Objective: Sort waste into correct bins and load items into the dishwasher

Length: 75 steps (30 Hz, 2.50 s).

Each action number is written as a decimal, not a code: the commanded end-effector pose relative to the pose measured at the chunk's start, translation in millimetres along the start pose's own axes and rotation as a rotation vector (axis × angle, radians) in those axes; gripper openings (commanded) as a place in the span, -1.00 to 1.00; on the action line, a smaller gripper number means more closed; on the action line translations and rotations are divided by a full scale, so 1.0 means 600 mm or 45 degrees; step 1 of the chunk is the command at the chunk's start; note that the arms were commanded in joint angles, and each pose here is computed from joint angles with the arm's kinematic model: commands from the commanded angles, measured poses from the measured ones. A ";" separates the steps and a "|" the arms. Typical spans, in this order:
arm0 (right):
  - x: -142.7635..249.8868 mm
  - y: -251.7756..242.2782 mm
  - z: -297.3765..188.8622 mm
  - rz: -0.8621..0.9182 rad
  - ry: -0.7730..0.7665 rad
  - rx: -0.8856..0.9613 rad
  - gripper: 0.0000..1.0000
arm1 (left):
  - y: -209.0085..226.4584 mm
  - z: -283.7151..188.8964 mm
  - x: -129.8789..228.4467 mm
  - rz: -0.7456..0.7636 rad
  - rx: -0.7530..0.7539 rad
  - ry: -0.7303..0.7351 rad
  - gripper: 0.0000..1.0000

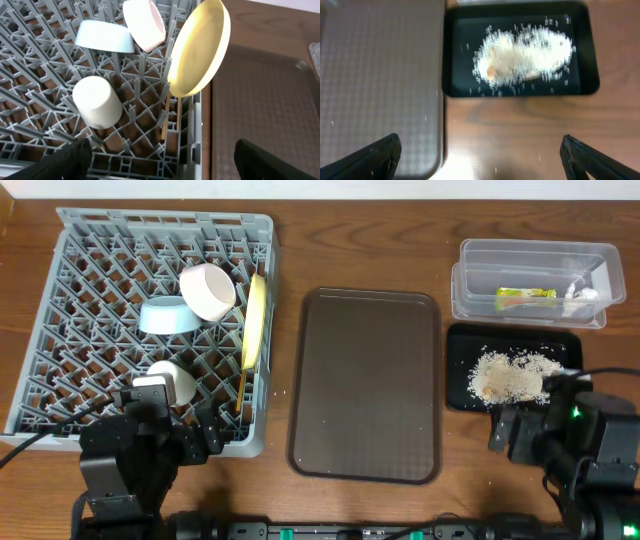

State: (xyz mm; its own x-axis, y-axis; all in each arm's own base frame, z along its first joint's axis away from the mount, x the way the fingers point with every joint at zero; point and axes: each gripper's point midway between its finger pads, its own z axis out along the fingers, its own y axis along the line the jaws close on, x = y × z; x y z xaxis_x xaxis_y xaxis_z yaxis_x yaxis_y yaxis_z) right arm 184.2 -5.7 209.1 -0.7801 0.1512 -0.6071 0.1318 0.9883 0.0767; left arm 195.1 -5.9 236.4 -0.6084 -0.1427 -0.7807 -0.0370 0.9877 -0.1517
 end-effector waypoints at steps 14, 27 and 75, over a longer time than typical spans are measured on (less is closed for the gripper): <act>0.022 -0.008 0.002 0.011 0.064 0.031 0.99 | -0.002 0.004 0.010 0.002 0.012 0.029 0.85; -0.071 0.020 -0.034 -0.030 -0.624 -0.108 0.98 | -0.002 0.004 0.010 0.002 0.012 0.029 0.86; -0.023 0.038 0.131 -0.055 -1.045 -0.239 0.99 | -0.002 0.004 0.010 0.002 0.012 0.029 0.86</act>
State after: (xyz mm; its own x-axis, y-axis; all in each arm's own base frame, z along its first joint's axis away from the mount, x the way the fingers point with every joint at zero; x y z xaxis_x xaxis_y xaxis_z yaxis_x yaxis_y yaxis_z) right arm 246.4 6.2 156.9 -0.0778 0.1265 -0.9889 -0.0176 0.9916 0.1283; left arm 193.0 -6.1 230.9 -0.6243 -0.1440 -0.7678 -0.0401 0.9875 -0.1527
